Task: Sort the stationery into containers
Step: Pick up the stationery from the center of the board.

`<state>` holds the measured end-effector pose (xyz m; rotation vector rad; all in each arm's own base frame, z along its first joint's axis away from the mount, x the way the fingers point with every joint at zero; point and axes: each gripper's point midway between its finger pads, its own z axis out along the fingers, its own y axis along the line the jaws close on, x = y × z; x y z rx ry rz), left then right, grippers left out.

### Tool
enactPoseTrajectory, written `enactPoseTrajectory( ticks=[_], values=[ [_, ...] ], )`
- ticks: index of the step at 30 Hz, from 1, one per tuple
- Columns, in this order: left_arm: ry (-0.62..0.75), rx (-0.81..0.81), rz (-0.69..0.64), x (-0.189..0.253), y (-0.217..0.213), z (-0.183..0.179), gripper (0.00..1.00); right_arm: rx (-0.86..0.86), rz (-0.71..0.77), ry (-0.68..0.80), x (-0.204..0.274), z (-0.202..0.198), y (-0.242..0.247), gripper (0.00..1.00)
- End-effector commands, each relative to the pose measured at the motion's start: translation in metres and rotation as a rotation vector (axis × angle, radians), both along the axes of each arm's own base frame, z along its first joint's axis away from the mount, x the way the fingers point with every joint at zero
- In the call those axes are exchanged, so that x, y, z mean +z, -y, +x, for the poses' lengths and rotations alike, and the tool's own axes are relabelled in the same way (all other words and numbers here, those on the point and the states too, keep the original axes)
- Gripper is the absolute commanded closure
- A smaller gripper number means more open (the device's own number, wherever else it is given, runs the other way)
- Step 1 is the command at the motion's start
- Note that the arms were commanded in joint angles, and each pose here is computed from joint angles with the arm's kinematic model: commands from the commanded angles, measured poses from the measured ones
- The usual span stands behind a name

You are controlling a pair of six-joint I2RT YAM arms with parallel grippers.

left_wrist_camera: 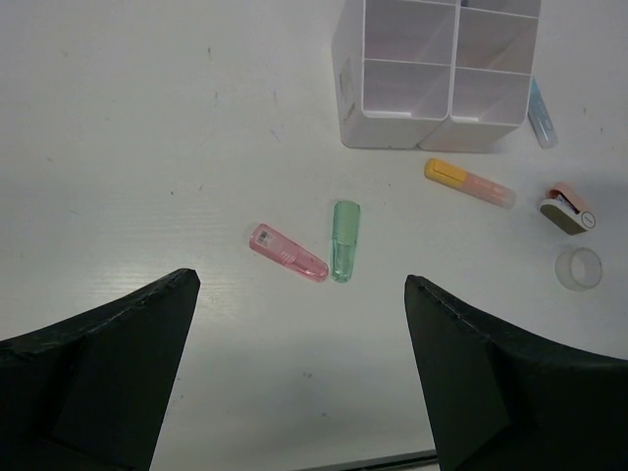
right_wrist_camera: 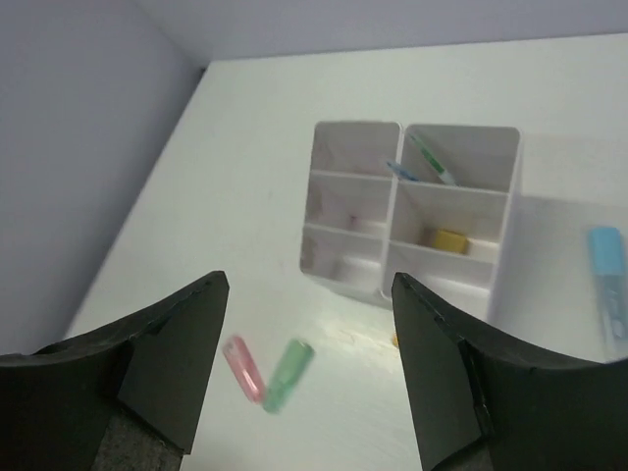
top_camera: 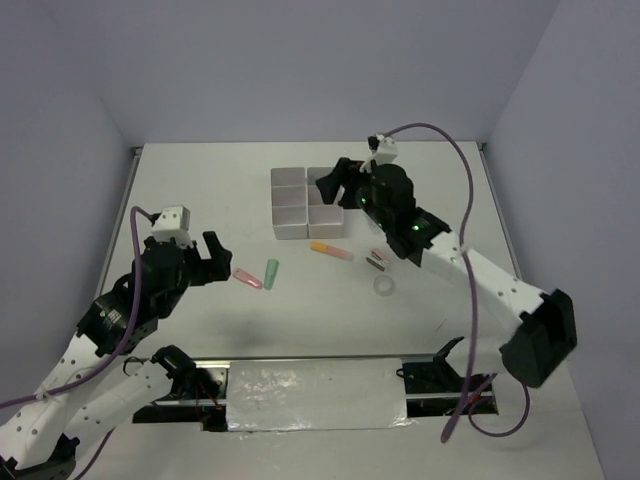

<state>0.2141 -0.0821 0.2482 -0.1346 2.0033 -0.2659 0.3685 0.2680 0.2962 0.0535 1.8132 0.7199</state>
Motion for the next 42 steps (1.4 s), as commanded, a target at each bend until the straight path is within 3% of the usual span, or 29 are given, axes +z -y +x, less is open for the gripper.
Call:
enactPoseTrajectory(
  ticks=[1, 8, 14, 18, 27, 31, 42],
  values=[
    [0.036, 0.051, -0.010, 0.009, -0.009, 0.002, 0.01, 0.173, -0.313, -0.028, -0.055, -0.041, 0.022, 0.24],
    [0.023, 0.065, 0.001, 0.005, -0.011, 0.003, 0.01, 0.166, -0.503, -0.232, -0.116, -0.088, 0.078, 0.25],
    [0.002, 0.057, 0.018, 0.000, -0.008, 0.006, 0.01, 0.136, -0.419, -0.353, -0.133, -0.091, 0.111, 0.25],
    [0.001, 0.060, 0.020, -0.001, -0.008, 0.007, 0.01, -0.020, -0.457, -0.505, -0.161, -0.099, 0.139, 0.25],
    [-0.006, 0.056, 0.027, -0.002, -0.007, 0.008, 0.01, -0.180, -0.418, -0.663, -0.201, -0.126, 0.163, 0.39],
    [-0.006, 0.052, 0.027, -0.002, -0.007, 0.008, 0.01, -0.173, -0.409, -0.711, -0.223, -0.133, 0.161, 0.51],
    [-0.012, 0.036, 0.027, -0.004, -0.003, 0.009, 0.01, -0.194, -0.462, -0.818, -0.268, -0.121, 0.162, 0.59]
  ],
)
